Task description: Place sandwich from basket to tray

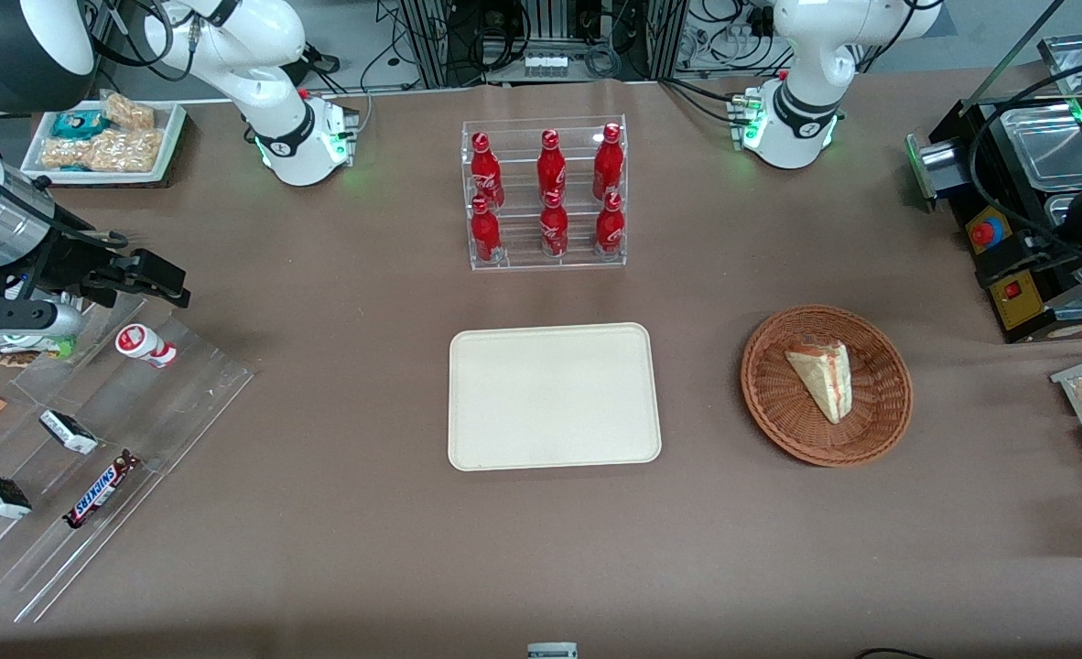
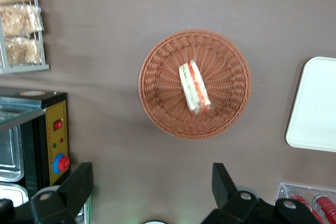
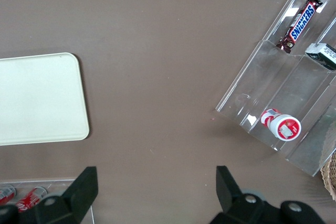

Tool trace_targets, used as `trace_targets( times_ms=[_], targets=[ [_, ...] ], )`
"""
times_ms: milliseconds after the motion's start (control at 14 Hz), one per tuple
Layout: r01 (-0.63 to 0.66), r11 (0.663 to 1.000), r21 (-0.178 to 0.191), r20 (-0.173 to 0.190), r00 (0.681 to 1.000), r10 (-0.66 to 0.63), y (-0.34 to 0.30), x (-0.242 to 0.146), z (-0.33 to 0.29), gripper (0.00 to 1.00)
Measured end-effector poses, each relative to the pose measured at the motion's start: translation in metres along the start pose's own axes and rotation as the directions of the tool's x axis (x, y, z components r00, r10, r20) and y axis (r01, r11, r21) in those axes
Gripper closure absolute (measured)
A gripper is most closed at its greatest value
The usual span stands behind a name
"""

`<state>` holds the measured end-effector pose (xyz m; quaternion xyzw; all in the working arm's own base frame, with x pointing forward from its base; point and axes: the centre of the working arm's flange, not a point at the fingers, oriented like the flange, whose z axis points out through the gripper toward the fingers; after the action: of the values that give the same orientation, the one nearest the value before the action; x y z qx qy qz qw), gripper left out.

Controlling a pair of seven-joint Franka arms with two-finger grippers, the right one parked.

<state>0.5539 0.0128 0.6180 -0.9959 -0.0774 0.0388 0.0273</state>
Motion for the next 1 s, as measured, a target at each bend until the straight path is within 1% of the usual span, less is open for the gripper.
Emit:
trace_targets(
  times_ms=[143, 357, 429, 500, 571, 714, 857, 1000],
  targets=[
    [0.005, 1.0, -0.005, -0.001, 1.0, -0.005, -0.004, -0.005, 0.004, 0.0],
    [0.001, 1.0, -0.006, -0.002, 1.0, -0.001, 0.0, 0.001, 0.012, 0.0],
    [-0.005, 1.0, -0.005, -0.009, 1.0, 0.005, 0.004, 0.009, 0.021, 0.0],
    [-0.005, 1.0, -0.007, -0.025, 1.0, 0.005, 0.012, 0.02, 0.034, 0.0],
    [0.024, 1.0, -0.009, -0.035, 0.999, -0.024, 0.024, 0.031, 0.051, 0.0],
    [0.112, 0.994, -0.006, -0.029, 0.993, -0.112, 0.052, 0.047, 0.093, 0.0],
    [0.139, 0.99, -0.017, -0.057, 0.989, -0.14, 0.075, 0.053, 0.139, 0.0],
    [0.138, 0.99, -0.03, -0.083, 0.987, -0.14, 0.082, 0.046, 0.187, 0.0]
  ],
)
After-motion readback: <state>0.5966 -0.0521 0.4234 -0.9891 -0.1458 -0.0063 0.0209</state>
